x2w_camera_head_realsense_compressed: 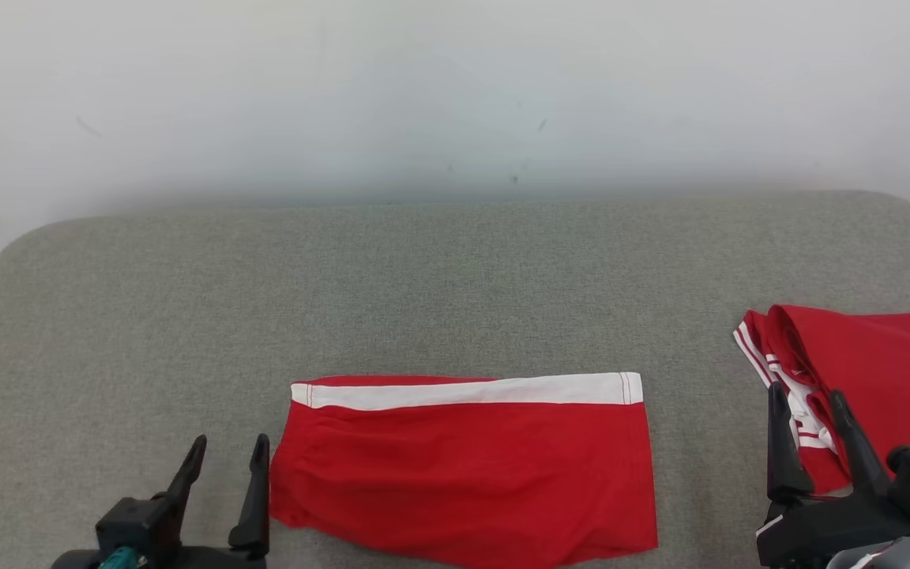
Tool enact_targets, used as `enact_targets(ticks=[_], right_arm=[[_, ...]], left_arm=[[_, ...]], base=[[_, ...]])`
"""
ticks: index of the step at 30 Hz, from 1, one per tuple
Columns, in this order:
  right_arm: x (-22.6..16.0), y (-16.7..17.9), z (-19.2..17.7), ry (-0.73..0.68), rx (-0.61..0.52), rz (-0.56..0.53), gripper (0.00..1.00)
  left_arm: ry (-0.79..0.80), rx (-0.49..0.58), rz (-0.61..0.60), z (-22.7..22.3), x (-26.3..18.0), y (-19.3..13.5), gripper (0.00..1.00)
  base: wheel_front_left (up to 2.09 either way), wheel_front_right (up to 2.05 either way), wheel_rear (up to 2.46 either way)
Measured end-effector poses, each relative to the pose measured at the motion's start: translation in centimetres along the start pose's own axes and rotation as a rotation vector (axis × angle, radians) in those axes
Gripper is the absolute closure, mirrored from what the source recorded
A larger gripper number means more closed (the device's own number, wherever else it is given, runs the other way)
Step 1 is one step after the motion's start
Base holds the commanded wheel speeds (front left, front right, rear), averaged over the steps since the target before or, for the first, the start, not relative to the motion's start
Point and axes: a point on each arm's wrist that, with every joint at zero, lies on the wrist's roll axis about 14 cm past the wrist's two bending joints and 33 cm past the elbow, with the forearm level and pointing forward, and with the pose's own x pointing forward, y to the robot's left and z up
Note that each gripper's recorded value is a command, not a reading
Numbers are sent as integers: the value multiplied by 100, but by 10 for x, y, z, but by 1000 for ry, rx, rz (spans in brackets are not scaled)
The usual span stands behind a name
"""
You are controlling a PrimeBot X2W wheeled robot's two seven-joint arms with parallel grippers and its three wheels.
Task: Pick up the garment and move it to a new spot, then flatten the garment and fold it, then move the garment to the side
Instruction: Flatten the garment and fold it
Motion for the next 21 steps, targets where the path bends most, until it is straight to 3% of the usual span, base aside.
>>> enact_targets(ticks=[21], right_arm=[[-2, 7, -11, 12, -33, 29, 0]], left_arm=[[59, 10, 39, -13, -9, 14, 0]], base=[[0, 0, 0]])
